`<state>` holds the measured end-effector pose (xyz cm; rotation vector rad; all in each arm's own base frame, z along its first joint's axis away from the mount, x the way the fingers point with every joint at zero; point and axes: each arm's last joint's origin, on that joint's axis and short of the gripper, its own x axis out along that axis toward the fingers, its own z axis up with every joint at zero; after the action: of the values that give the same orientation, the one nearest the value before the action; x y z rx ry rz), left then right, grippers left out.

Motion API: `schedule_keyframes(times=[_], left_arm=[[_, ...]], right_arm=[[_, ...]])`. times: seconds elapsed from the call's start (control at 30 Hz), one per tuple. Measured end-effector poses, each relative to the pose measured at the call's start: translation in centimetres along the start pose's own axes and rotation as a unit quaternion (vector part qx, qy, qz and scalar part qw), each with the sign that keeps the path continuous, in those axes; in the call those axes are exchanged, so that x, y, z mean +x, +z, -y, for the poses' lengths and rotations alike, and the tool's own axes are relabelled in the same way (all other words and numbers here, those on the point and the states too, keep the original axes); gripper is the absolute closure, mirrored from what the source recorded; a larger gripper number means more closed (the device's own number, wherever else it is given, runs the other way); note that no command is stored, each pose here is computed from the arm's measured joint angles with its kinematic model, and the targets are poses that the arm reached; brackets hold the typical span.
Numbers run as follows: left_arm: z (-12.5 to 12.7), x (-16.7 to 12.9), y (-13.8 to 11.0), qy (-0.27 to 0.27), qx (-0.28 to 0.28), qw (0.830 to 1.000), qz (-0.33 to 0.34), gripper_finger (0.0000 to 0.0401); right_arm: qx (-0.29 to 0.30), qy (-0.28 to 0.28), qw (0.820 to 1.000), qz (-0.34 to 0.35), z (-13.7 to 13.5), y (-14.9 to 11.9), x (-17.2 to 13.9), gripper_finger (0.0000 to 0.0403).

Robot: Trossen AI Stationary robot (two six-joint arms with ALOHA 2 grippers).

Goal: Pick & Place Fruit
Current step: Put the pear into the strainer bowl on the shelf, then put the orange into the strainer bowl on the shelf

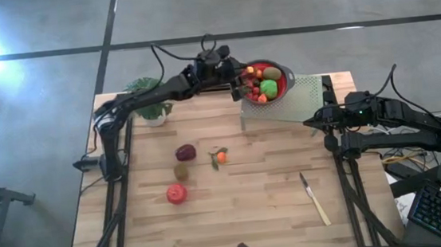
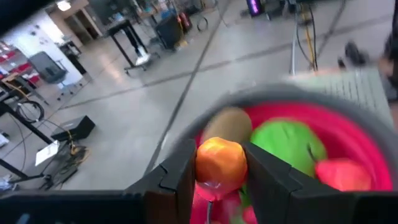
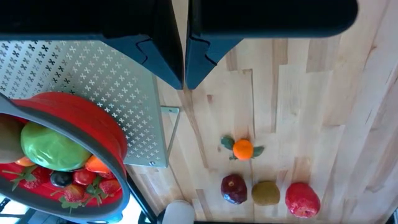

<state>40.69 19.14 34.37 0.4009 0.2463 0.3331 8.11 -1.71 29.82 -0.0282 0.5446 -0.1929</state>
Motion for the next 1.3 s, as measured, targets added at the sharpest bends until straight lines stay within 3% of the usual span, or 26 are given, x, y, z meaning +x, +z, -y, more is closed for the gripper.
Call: schedule_keyframes(times=[0.4, 0.67, 0.8, 1.1, 1.3], left_arm=[[0.9, 1.4, -2.2, -0.015, 0.065, 0.997, -0.042, 0.0272], [0.7, 1.3, -2.4, 0.016, 0.102, 0.992, -0.067, 0.0207], [0.7, 1.3, -2.3, 0.028, 0.117, 0.990, -0.075, 0.0194], [2.7, -0.1, 0.8, 0.010, 0.153, 0.987, -0.046, 0.0194], [6.3, -1.7, 3.1, -0.054, 0.165, 0.983, -0.059, 0.0194]], right_arm=[[0.000, 0.000, 1.000, 0.000, 0.0, 0.0, 0.0, 0.0390], [0.000, 0.000, 1.000, 0.000, 0.0, 0.0, 0.0, 0.0390], [0.000, 0.000, 1.000, 0.000, 0.0, 0.0, 0.0, 0.0390], [0.000, 0.000, 1.000, 0.000, 0.0, 0.0, 0.0, 0.0390], [0.000, 0.000, 1.000, 0.000, 0.0, 0.0, 0.0, 0.0390]])
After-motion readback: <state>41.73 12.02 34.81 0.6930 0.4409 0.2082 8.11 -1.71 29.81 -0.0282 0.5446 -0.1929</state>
